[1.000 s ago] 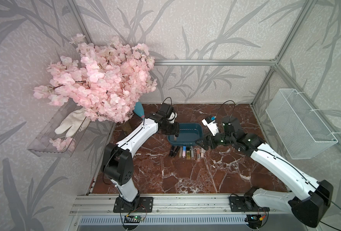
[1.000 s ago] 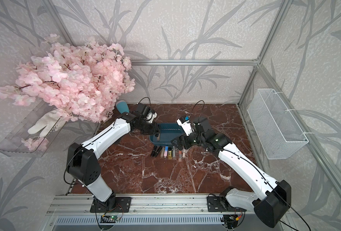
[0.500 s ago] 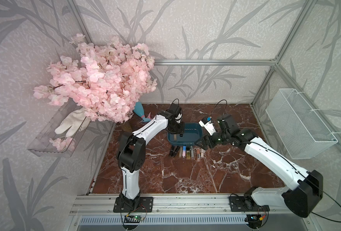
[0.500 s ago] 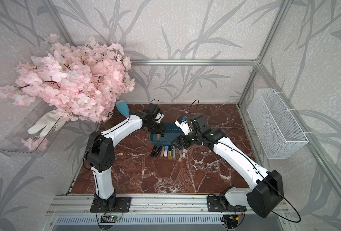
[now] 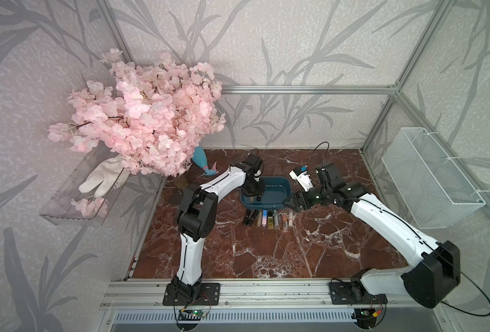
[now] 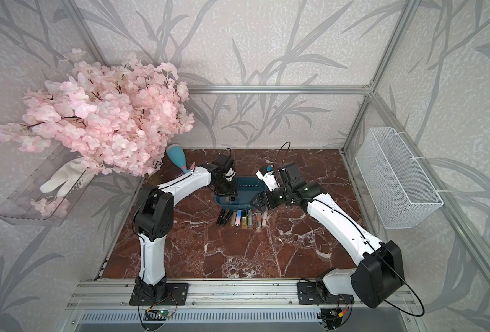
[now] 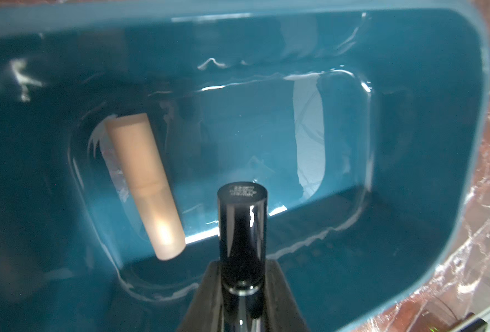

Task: Put the lipstick into the storage box
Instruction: Place the lipstick in the storage box.

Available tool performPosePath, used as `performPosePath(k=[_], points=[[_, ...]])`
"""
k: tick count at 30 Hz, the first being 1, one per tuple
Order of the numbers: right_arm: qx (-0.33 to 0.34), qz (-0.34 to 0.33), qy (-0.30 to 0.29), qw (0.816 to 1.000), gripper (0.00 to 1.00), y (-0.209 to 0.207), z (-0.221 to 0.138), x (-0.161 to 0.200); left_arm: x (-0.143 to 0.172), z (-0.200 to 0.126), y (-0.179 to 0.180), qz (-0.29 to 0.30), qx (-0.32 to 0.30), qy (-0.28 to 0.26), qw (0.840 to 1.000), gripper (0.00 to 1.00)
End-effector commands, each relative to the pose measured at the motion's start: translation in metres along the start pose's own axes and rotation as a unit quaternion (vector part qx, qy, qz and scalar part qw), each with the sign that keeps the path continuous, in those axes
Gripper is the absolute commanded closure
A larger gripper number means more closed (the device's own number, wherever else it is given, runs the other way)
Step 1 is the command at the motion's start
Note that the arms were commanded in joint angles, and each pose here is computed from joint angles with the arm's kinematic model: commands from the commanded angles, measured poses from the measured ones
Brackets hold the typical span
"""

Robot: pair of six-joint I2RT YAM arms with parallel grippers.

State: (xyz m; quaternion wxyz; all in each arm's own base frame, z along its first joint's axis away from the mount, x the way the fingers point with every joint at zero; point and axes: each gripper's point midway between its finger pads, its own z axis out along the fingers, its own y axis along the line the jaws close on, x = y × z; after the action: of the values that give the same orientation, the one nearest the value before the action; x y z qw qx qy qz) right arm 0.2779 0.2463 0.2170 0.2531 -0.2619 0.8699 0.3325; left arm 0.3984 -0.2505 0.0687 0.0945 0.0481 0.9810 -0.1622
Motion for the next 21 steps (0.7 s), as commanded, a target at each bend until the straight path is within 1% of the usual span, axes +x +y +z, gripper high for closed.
performPosePath(k=[1, 10, 21], points=[[-0.012, -0.003, -0.005, 1.000, 0.18, 0.005, -0.002, -0.006, -0.013, 0.003, 0.001, -0.002, -0.016, -0.018, 1.000, 0.87], [-0.019, 0.000, -0.004, 1.000, 0.18, 0.005, 0.001, -0.006, -0.020, 0.014, 0.016, 0.006, -0.061, -0.008, 0.998, 0.87], [-0.019, 0.000, -0.002, 1.000, 0.18, 0.004, 0.002, -0.005, -0.020, 0.024, 0.030, 0.008, -0.096, 0.007, 0.995, 0.87]])
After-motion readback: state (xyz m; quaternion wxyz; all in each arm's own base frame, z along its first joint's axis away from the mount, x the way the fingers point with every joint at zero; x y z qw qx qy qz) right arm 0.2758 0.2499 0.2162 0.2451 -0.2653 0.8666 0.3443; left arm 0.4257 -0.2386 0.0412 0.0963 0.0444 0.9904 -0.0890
